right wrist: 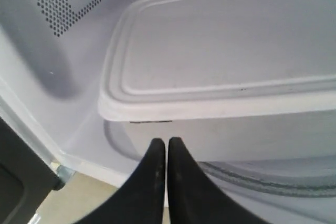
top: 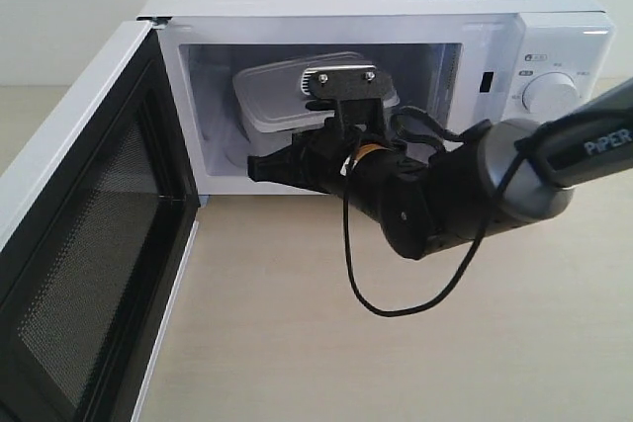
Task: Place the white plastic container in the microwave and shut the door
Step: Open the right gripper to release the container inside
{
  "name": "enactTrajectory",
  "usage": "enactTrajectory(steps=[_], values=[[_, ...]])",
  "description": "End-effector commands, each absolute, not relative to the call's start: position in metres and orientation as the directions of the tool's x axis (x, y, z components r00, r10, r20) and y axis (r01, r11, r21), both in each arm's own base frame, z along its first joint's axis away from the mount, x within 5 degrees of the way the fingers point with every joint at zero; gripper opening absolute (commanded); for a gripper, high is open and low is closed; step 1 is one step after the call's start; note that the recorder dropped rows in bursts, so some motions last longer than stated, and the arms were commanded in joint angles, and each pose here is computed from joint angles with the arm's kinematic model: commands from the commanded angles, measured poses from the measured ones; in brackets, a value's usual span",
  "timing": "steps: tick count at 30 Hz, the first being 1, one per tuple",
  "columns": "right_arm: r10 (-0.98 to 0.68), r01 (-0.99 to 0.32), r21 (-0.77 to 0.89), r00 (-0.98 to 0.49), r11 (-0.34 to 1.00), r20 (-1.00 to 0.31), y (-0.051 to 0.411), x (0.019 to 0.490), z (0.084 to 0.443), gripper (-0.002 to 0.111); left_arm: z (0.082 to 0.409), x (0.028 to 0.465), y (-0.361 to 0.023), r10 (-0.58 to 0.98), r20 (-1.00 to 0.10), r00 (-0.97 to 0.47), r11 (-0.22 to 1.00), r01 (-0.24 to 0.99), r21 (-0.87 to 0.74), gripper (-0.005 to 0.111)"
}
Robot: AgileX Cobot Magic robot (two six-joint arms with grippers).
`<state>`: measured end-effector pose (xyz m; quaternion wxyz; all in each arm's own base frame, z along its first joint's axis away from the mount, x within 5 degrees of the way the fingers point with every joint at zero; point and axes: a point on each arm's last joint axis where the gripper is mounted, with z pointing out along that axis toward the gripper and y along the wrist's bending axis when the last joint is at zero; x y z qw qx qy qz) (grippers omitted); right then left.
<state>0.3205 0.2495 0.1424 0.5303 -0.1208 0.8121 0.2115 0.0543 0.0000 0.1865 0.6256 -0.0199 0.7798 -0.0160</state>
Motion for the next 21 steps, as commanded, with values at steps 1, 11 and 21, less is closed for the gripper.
enactTrajectory(steps=[1, 11, 21], values=[[0.061, -0.403, 0.239, -0.406, 0.883, -0.912, 0.261, 0.336, 0.140, 0.001, 0.185, 0.054, 0.000, -0.060, -0.974, -0.218, 0.998, -0.015, -0.058, 0.004], [0.092, -0.392, 0.291, -0.454, 0.873, -0.886, 0.282, 0.359, 0.155, 0.001, 0.185, 0.054, 0.000, -0.060, -0.974, -0.218, 0.998, -0.015, -0.058, 0.004], [-0.045, -0.427, 0.264, -0.591, 0.865, -0.805, 0.285, 0.348, 0.155, 0.001, 0.185, 0.054, 0.000, -0.060, -0.974, -0.218, 0.998, -0.015, -0.058, 0.004]])
